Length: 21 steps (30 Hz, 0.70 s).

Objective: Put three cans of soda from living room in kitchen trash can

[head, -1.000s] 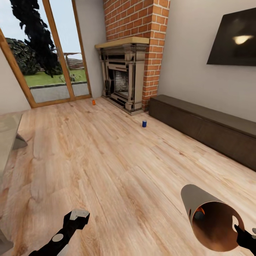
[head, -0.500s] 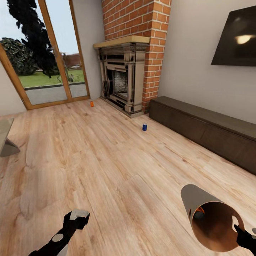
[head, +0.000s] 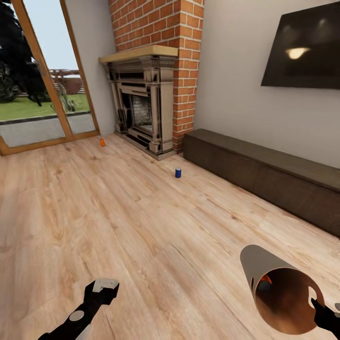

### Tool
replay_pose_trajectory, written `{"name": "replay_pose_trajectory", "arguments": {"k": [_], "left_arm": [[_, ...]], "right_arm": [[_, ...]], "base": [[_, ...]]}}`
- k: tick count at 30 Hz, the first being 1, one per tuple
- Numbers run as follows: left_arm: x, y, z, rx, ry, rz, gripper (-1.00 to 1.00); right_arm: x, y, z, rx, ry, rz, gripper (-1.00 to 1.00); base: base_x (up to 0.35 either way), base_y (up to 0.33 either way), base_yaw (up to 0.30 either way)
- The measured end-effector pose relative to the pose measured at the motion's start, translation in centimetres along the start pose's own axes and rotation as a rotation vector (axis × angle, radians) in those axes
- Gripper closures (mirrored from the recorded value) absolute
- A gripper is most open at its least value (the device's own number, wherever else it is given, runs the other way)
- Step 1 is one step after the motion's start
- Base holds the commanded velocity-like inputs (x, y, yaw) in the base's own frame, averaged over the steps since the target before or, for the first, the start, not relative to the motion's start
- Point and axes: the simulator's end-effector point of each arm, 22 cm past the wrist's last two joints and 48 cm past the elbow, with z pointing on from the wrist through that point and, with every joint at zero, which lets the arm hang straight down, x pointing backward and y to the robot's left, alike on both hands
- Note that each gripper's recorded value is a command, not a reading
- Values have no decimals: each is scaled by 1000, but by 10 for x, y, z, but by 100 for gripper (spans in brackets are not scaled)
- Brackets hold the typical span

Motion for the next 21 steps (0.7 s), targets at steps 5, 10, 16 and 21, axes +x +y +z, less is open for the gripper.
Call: {"name": "replay_pose_trajectory", "arguments": {"k": [5, 10, 16, 21], "left_arm": [[0, 0, 0, 0, 0, 0, -100], [0, 0, 0, 0, 0, 0, -100], [0, 0, 0, 0, 0, 0, -100], [0, 0, 0, 0, -1, 0, -100]], "right_arm": [[0, 0, 0, 0, 0, 0, 100], [0, 0, 0, 0, 0, 0, 100], [0, 0, 0, 0, 0, 0, 100], [0, 0, 0, 0, 1, -1, 100]], "base": [[325, 0, -135], [325, 35, -32], [319, 129, -6], [311, 169, -1]]}}
